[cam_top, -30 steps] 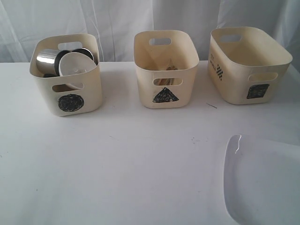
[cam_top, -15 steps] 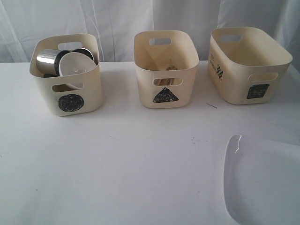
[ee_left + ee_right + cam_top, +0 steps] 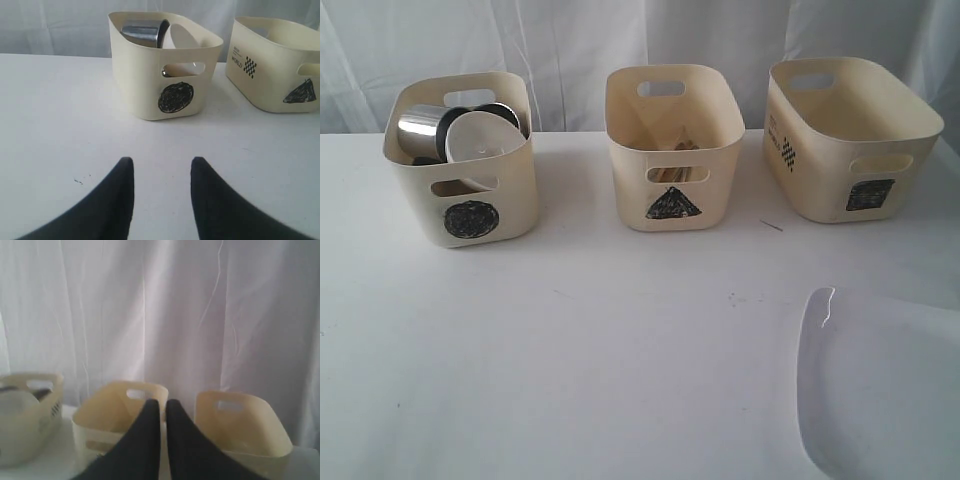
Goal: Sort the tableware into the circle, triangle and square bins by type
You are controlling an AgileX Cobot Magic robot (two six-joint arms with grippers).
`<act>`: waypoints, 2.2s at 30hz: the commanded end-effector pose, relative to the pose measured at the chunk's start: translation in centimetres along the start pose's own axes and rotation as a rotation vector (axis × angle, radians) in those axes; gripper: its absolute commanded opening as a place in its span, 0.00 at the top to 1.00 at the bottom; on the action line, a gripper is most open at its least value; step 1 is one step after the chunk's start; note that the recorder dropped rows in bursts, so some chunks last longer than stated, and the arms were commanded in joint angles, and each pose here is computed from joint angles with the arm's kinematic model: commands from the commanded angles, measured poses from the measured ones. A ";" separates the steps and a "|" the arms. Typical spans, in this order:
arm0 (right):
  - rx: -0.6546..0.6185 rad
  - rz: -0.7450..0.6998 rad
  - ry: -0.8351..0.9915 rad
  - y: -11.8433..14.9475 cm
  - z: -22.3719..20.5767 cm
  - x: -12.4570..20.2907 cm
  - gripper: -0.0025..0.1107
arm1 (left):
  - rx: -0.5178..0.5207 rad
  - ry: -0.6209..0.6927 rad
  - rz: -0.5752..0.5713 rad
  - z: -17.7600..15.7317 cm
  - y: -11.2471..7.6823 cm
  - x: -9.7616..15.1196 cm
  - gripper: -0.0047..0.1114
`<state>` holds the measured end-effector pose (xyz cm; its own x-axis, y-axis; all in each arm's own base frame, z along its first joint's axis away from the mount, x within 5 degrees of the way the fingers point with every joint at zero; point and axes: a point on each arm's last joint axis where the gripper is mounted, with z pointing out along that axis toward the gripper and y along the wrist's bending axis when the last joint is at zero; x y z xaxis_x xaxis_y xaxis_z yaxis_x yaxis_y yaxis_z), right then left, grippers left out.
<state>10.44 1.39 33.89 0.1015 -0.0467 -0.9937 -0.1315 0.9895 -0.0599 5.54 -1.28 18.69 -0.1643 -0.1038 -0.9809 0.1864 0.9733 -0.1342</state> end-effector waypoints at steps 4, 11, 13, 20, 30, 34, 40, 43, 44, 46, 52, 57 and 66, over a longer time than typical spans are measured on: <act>-0.023 -0.239 0.247 -0.1 4.7 3.4 0.92 | 0.001 0.002 -0.018 0.0 0.0 0.1 0.59; 0.046 -0.460 0.312 -1.1 5.2 4.1 0.92 | 0.001 0.002 -0.018 0.0 0.0 0.1 0.59; 0.089 -0.501 0.331 -1.6 5.1 4.1 0.92 | 0.001 0.002 -0.018 0.0 0.0 0.1 0.59; 0.267 -0.440 0.410 -3.1 4.5 4.6 0.92 | 0.001 0.002 -0.018 0.0 0.0 0.1 0.59; 0.289 -0.276 0.791 -3.3 2.9 5.9 0.92 | 0.001 0.002 -0.018 0.0 0.0 0.1 0.59; 0.193 -0.417 0.994 -2.6 1.8 5.1 0.92 | 0.001 0.002 -0.018 0.0 0.0 0.1 0.59; 0.047 -0.608 1.160 -0.5 1.1 4.2 0.82 | 0.001 0.002 -0.018 0.0 0.0 0.1 0.59; -0.045 -0.613 1.154 2.1 1.9 4.9 0.70 | 0.001 0.002 -0.018 0.0 0.0 0.1 0.59; -0.070 -0.610 1.159 3.1 2.2 5.3 0.67 | 0.001 0.002 -0.018 0.0 0.0 0.1 0.59; -0.121 -0.636 1.172 5.4 2.6 6.1 0.64 | 0.001 0.002 -0.018 0.0 0.0 0.1 0.59; -0.111 -0.713 1.254 10.0 3.5 9.2 0.63 | 0.001 0.002 -0.018 0.0 0.0 0.1 0.59; -0.086 -0.754 1.315 11.8 3.6 11.2 0.62 | 0.001 0.002 -0.018 0.0 0.0 0.1 0.59; -0.105 -0.857 1.323 15.1 2.2 13.5 0.47 | 0.001 0.002 -0.018 0.0 0.0 0.1 0.59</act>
<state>12.42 15.36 20.14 -0.7181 -0.6953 -0.0309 -0.5633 0.6067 -0.5609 5.54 -1.29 18.67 -0.1666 -0.1033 -0.9806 0.1865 0.9732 -0.1342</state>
